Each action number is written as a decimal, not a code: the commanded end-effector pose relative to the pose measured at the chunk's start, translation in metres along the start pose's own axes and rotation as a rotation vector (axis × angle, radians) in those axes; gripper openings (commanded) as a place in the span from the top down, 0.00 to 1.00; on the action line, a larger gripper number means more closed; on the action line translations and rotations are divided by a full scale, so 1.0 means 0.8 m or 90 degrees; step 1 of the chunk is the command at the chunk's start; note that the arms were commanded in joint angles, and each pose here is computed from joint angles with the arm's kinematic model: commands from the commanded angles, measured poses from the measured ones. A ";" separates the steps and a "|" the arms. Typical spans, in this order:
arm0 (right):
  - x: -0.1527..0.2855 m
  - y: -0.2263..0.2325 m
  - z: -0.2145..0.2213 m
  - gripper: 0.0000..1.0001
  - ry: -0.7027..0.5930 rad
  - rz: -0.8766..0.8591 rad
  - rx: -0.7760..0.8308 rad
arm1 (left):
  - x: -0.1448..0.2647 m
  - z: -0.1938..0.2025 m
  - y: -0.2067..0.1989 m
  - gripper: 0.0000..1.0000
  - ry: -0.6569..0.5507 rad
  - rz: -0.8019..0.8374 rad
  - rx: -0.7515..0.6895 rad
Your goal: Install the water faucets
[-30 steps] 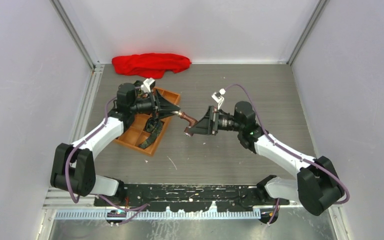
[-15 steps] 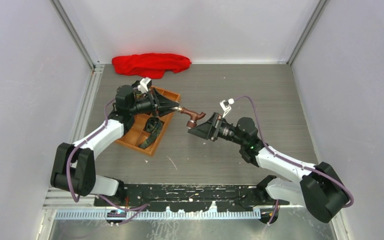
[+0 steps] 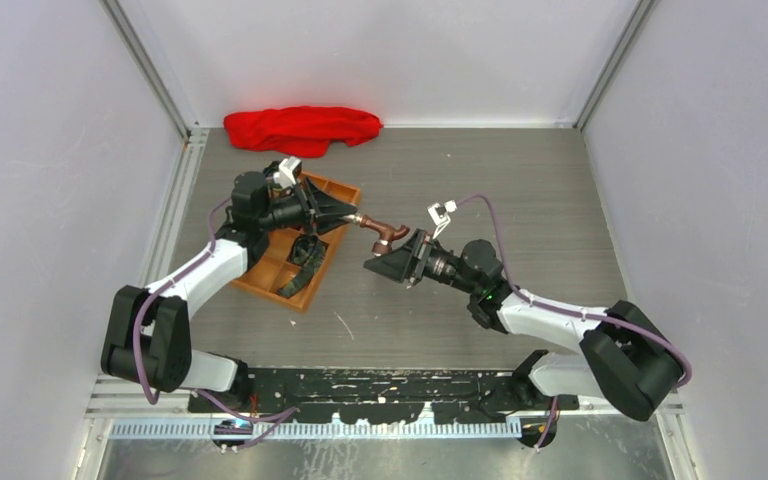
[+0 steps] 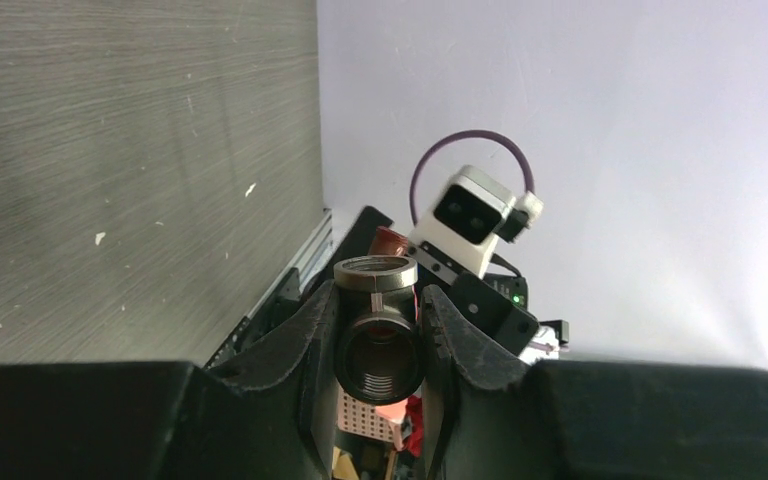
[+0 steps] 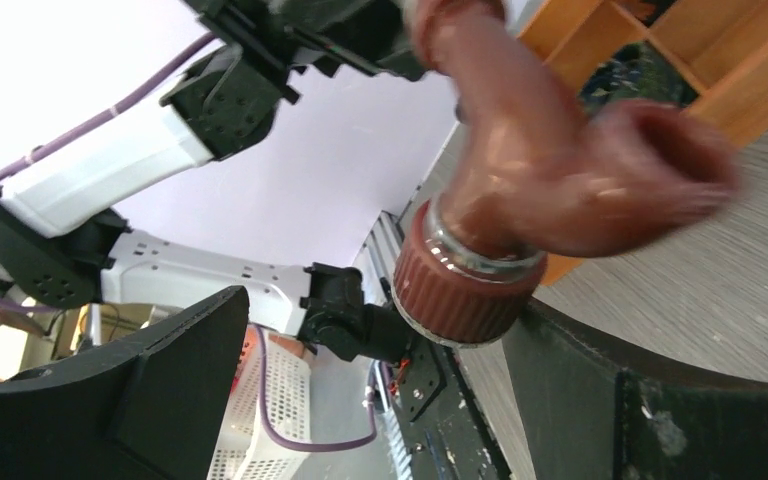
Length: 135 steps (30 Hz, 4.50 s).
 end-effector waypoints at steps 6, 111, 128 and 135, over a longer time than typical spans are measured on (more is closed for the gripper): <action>0.001 0.111 -0.049 0.00 -0.070 -0.172 0.133 | 0.004 -0.002 -0.006 1.00 -0.001 -0.016 -0.062; 0.021 0.054 -0.075 0.03 0.074 0.244 0.724 | 0.019 0.011 -0.029 1.00 0.029 -0.039 -0.099; -0.024 -0.024 -0.074 0.49 0.072 0.383 0.832 | 0.025 0.017 -0.034 1.00 0.025 -0.043 -0.097; -0.032 -0.010 -0.056 0.92 0.089 0.307 0.784 | 0.026 0.019 -0.034 1.00 0.032 -0.042 -0.096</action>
Point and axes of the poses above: each gripper's point midway between its finger pads, its own x axis back along the fingers, its own y axis along the line the jaws close on, z = x × y, the point moved 3 cm from there along x, back along the fingers
